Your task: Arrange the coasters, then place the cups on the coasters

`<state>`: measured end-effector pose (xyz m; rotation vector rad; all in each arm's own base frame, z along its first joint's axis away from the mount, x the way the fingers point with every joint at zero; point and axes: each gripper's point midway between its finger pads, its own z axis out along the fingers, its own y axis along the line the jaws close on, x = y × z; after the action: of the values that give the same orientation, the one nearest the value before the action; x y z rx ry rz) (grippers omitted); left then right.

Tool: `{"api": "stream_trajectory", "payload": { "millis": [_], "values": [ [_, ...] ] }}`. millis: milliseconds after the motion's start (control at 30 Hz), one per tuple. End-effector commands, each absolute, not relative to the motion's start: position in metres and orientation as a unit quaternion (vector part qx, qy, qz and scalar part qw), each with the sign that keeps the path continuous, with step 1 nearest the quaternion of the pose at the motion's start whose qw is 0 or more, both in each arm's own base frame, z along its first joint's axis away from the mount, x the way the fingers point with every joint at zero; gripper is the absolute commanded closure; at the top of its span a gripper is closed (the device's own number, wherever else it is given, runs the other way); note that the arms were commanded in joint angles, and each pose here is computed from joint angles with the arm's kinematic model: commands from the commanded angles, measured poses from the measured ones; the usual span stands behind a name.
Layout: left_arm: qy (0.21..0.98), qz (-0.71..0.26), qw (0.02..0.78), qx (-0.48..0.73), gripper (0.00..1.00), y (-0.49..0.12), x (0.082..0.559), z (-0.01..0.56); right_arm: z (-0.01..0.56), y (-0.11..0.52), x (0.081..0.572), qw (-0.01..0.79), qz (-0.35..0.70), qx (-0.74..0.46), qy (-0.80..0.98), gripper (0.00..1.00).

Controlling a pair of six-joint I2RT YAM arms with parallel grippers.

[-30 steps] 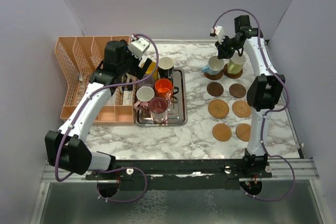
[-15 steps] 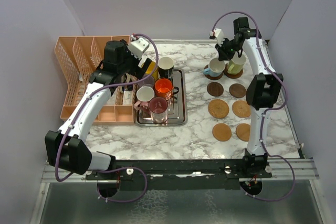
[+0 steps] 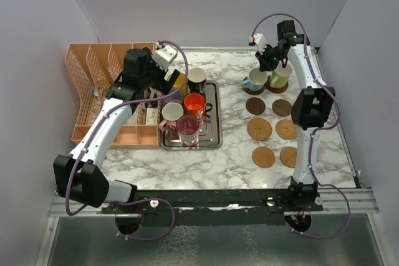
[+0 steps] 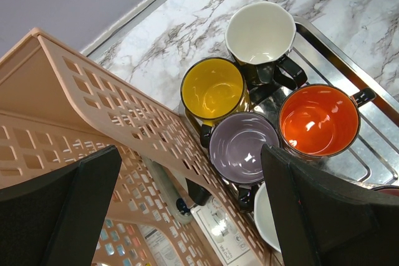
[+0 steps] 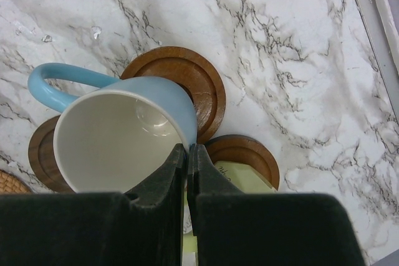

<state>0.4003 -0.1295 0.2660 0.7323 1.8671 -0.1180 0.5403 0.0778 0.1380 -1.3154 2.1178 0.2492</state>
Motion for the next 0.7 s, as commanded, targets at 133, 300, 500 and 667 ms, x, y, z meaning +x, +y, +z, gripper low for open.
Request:
{"api": "stream_trajectory", "payload": {
  "millis": [133, 300, 500, 667],
  "values": [
    [0.777, -0.057, 0.545, 0.311, 0.01, -0.129, 0.396, 0.273, 0.129, 0.068, 0.553, 0.313, 0.076, -0.502, 0.803, 0.99],
    [0.778, -0.057, 0.543, 0.312, 0.01, -0.129, 0.397, 0.271, 0.123, 0.065, 0.559, 0.315, 0.062, -0.502, 0.803, 0.95],
    [0.778, -0.056, 0.541, 0.314, 0.01, -0.128, 0.397, 0.269, 0.121, 0.063, 0.568, 0.323, 0.053, -0.501, 0.801, 0.89],
    [0.779, -0.055, 0.54, 0.314, 0.01, -0.127, 0.397, 0.269, 0.122, 0.063, 0.575, 0.334, 0.046, -0.498, 0.799, 0.86]
  ]
}}
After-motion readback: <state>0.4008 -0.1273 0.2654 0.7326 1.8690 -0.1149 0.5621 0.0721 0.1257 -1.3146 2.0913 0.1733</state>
